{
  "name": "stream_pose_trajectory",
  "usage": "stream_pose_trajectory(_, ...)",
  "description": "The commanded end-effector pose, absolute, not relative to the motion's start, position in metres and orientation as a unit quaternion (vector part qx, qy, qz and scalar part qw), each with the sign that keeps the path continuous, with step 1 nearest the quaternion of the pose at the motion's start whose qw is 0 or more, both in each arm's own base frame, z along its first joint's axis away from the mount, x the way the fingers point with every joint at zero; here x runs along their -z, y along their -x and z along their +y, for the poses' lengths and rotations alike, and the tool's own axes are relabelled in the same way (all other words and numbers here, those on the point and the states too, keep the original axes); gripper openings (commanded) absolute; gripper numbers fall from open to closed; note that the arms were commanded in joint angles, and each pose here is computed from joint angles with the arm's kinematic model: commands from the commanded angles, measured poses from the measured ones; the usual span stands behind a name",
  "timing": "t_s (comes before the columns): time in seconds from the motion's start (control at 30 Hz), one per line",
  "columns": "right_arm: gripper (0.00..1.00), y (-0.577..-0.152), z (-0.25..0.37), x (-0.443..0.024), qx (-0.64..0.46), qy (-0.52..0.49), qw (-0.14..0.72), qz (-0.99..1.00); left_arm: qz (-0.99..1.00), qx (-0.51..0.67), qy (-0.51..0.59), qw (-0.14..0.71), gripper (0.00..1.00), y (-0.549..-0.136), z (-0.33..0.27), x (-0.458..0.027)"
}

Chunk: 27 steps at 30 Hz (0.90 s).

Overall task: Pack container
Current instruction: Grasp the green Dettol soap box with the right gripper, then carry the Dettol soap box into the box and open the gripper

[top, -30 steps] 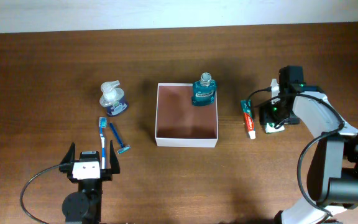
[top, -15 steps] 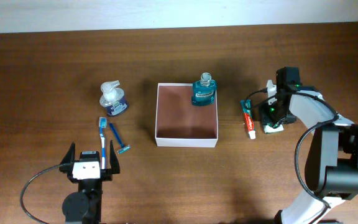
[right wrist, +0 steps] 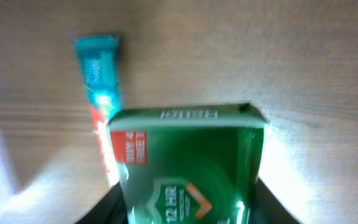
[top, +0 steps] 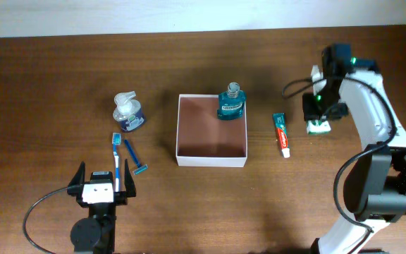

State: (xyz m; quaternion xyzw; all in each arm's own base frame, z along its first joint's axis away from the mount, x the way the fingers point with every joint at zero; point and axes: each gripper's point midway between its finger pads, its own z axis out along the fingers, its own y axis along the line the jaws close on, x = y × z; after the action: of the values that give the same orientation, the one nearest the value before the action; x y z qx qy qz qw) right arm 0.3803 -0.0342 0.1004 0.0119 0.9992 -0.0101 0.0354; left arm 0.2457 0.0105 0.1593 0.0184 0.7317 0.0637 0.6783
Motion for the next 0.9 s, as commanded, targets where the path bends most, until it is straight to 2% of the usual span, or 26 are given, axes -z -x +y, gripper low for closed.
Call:
stream_pose_trajectory(0.0, 0.31, -0.393, 0.022, -0.156, -0.045, -0.033, 0.069, 0.996, 0.732, -0.067, -0.025, 0.678, 1.0, -0.246, 0.01, -0.158)
stream_pose_trajectory(0.27, 0.27, -0.364, 0.136, -0.16, -0.063, 0.013, 0.047, 0.997, 0.732, -0.067, -0.025, 0.678, 0.99, -0.246, 0.01, -0.158)
stream_pose_trajectory(0.3, 0.23, -0.362, 0.141, -0.16, -0.057, 0.016, 0.049, 0.997, 0.732, -0.067, -0.025, 0.678, 1.0, -0.246, 0.01, -0.158)
stream_pose_trajectory(0.33, 0.14, -0.358, 0.153, -0.16, -0.051, 0.019, 0.051, 0.997, 0.732, -0.067, -0.025, 0.678, 1.0, -0.246, 0.01, -0.158)
stream_pose_trajectory(0.37, 0.13, -0.354, 0.16, -0.16, -0.052, 0.022, 0.049, 0.997, 0.732, -0.067, -0.025, 0.678, 0.99, -0.246, 0.01, -0.158)
stream_pose_trajectory(0.5, 0.16, -0.339, 0.187, -0.152, -0.048, 0.048, 0.042, 0.997, 0.732, -0.067, -0.025, 0.678, 0.99, -0.246, 0.01, -0.158)
stream_pose_trajectory(0.57, 0.27, -0.337, 0.198, -0.143, -0.047, 0.056, 0.05, 0.996, 0.732, -0.067, -0.025, 0.678, 1.0, -0.246, 0.01, -0.158)
stream_pose_trajectory(0.87, 0.22, -0.363, 0.221, -0.13, -0.078, 0.047, 0.106, 0.99, 0.732, -0.067, -0.025, 0.678, 0.99, -0.246, 0.01, -0.158)
